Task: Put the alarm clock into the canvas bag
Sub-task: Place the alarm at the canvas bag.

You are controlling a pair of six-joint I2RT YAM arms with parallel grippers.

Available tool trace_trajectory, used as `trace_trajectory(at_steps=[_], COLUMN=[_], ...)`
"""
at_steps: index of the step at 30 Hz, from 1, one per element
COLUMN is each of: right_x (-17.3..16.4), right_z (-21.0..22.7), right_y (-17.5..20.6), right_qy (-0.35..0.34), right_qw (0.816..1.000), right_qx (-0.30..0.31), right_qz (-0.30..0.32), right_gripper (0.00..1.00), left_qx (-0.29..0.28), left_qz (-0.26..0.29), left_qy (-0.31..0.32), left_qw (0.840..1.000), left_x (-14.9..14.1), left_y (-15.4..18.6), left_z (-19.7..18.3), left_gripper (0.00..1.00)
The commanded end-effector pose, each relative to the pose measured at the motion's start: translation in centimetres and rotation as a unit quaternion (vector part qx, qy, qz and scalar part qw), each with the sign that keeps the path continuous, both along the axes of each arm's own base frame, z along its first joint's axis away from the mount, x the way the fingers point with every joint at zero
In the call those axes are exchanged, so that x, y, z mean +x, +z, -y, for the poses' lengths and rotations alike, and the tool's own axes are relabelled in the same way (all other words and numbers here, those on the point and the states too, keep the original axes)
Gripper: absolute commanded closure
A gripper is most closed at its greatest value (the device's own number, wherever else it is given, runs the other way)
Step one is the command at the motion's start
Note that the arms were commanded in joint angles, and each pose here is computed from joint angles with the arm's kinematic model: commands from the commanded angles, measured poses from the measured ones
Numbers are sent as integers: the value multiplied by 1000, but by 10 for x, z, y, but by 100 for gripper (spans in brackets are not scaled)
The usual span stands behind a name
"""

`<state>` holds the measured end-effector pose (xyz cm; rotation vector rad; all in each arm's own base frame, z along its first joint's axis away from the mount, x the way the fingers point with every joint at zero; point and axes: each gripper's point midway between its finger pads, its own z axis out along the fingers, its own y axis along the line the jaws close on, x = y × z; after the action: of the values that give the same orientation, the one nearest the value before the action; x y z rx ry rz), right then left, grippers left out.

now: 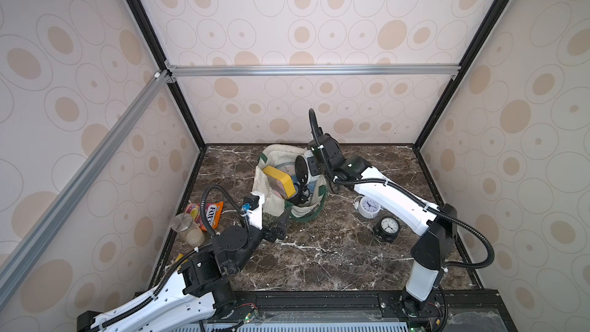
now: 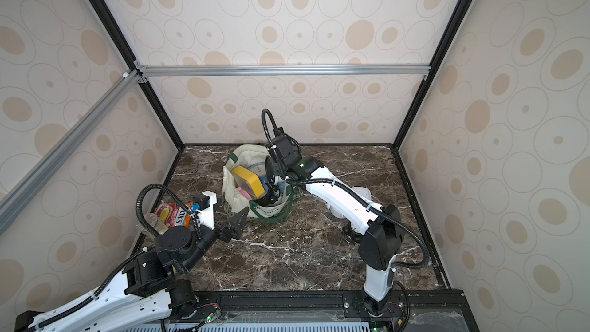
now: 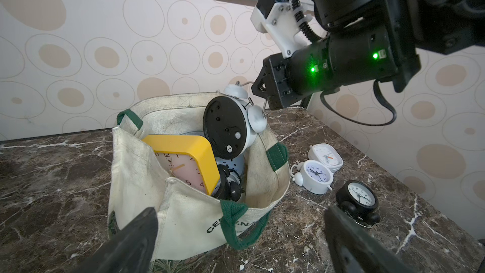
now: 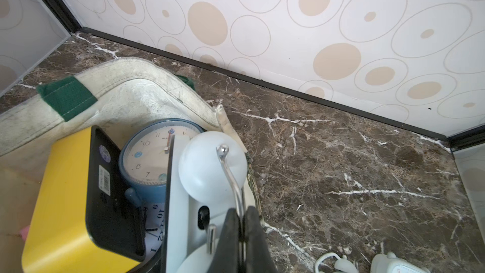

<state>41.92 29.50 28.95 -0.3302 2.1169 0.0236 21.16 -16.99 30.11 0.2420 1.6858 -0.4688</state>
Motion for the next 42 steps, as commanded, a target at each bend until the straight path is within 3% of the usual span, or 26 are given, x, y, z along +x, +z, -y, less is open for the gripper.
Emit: trace_trajectory(at_steps=[1, 5, 11, 15, 18, 22, 26, 32, 35, 42], right_x=[12, -2, -27, -52, -62, -68, -69, -78, -78, -76], right_z=[12, -28, -70, -101, -108, -101, -84, -64, -48, -1], right_y=[36, 19, -32, -47, -64, -78, -51, 12, 28, 32], right_qy=[-31, 19, 80, 151, 171, 180, 191, 223, 215, 167], right_qw=[998, 999, 994, 973, 960, 948, 953, 955, 958, 968], right_qx=[2, 7, 44, 123, 144, 173, 176, 166, 160, 156], right_qz=[49, 24, -68, -122, -167, -196, -154, -99, -100, -107], right_gripper=[100, 100, 100, 97, 93, 82, 48, 16, 10, 8], left_qx=[-19, -14, -21, -21, -22, -21, -12, -16, -17, -2], left_qz=[2, -1, -4, -1, 2, 6, 9, 9, 11, 14], left_qy=[10, 16, 62, 79, 81, 82, 84, 75, 69, 60], left_qw=[1000, 1000, 998, 997, 996, 996, 996, 997, 997, 998], left_x=[3, 5, 10, 11, 11, 11, 12, 14, 14, 15], left_y=[5, 3, 9, 13, 17, 19, 18, 20, 20, 23], left_z=[-2, -2, -18, -25, -26, -26, -27, -20, -17, -12], left_gripper=[2, 2, 2, 2, 2, 2, 2, 2, 2, 2])
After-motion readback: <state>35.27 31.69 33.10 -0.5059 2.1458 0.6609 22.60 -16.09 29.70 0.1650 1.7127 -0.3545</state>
